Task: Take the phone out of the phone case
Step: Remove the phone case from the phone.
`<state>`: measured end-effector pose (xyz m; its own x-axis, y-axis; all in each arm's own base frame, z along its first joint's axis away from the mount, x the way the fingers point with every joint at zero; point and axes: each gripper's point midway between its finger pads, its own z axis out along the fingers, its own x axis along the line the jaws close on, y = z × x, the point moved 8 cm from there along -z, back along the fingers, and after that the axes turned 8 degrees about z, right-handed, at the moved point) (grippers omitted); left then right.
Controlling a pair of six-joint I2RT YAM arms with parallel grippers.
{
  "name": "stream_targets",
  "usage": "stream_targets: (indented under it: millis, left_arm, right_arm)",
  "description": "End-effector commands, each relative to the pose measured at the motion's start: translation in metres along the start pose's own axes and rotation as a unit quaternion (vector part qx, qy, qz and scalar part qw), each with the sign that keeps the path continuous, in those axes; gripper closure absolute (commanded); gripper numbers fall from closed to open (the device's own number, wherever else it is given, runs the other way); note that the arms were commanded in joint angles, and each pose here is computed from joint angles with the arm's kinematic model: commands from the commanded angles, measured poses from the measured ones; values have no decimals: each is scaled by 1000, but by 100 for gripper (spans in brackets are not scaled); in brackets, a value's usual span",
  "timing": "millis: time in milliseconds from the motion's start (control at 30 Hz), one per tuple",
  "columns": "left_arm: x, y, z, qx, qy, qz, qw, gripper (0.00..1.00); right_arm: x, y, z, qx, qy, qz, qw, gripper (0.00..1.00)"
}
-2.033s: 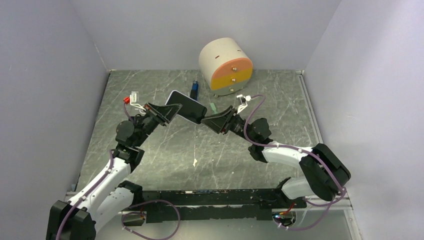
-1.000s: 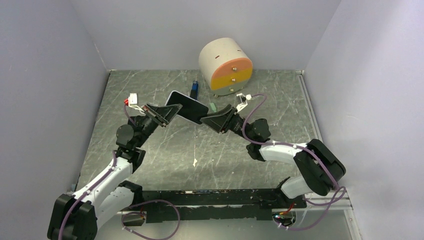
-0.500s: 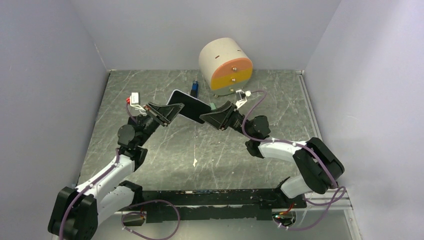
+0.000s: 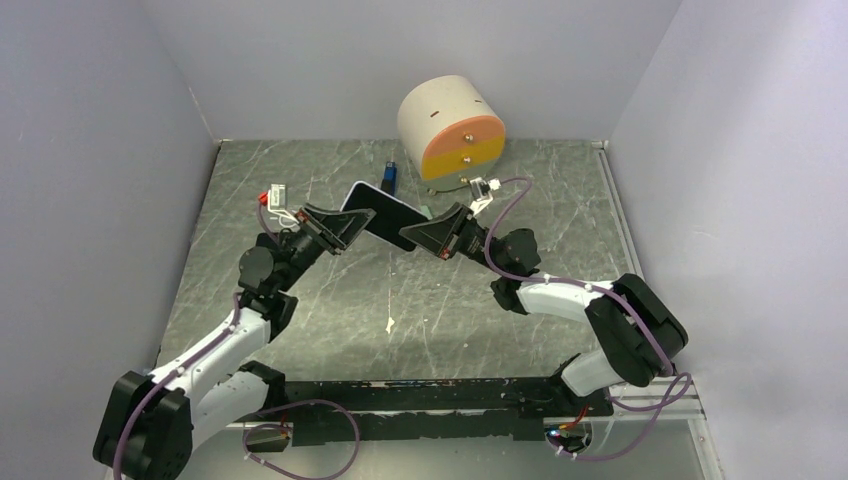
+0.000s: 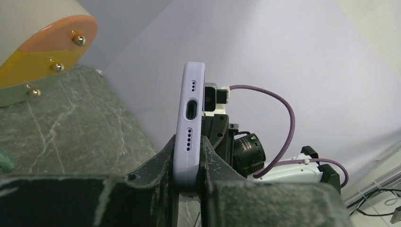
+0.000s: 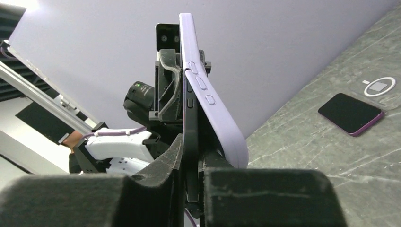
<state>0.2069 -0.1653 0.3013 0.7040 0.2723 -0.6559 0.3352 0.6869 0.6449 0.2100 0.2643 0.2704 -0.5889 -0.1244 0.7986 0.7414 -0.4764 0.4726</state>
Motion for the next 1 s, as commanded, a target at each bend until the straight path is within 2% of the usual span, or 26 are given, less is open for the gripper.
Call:
stream_targets:
  millis: [0,200,333,667,833,967]
  left_arm:
    - [-12,-17,-3,82,-37,39,995,73]
    - [-9,-19,-8,88,-26,74,993,46]
    - [-6,-22,-13,87,-24,87,992,38]
    - [5,-35,-22,74,5,107,991,34]
    - [5,-37,-14,74,-5,106,992,36]
    - [6,-40,-7,77,-8,103,992,41]
  right_arm:
    - [24,14,13,-25,47,-40,998,100]
    - [27,19,11,-42,35,-26,998,100]
    - [30,21,11,-51,35,-21,998,100]
    - [31,26,7,-88,30,-6,996,100]
    - [34,26,8,-89,43,1,995,100]
    - [36,26,7,-92,53,8,994,100]
